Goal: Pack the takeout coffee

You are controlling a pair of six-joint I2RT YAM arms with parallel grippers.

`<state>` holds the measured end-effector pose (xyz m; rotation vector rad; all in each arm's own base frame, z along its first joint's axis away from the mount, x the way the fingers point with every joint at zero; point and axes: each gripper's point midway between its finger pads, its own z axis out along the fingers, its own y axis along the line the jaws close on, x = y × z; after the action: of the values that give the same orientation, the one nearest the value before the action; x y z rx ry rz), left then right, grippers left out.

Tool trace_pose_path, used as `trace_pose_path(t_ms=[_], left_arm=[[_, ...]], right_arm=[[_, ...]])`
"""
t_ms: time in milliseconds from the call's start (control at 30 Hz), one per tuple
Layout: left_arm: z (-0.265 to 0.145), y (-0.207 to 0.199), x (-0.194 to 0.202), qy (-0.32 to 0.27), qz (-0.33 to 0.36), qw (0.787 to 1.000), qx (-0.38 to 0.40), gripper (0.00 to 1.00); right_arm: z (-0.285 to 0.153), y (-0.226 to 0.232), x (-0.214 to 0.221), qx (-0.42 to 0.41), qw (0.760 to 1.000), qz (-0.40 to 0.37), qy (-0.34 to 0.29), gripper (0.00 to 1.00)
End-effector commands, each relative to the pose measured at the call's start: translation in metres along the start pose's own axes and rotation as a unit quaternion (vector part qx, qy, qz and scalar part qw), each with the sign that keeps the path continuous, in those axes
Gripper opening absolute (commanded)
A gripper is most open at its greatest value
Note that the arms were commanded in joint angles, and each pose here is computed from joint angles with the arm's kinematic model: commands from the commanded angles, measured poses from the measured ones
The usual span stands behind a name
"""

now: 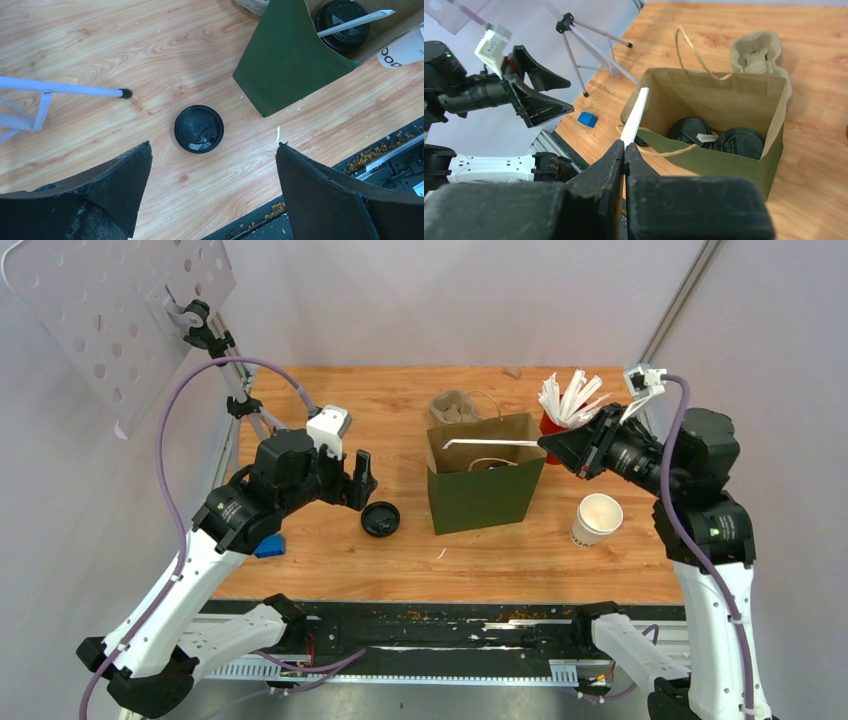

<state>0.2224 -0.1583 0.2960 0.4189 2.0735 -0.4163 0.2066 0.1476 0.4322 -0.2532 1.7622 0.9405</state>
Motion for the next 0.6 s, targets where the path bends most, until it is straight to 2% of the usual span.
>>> trace_pose_path(t_ms=[0,200,467,567], left_arm=[[-0.004,0.003,-0.008,-0.020,-0.005,1.000,-0.005,1.00],[-0.006,0.003,-0.008,-0.022,-0.004,1.000,-0.007,1.00],[-0.010,0.007,-0.010,-0.023,0.002,1.000,-0.015,1.00],[-0.012,0.006,-0.012,-0.026,0.001,1.000,-0.015,1.00]], right_arm=[[0.012,-0.005,0.002,-0.010,1.000,0.014,0.005,0.04],[0.039,-0.026,0.004,-0.006,0.999,0.030,0.018,0.04],[0.071,-0.066,0.031,0.022,0.995,0.064,0.079,0.04],[0.078,-0.074,0.035,0.029,0.992,0.072,0.097,0.14]])
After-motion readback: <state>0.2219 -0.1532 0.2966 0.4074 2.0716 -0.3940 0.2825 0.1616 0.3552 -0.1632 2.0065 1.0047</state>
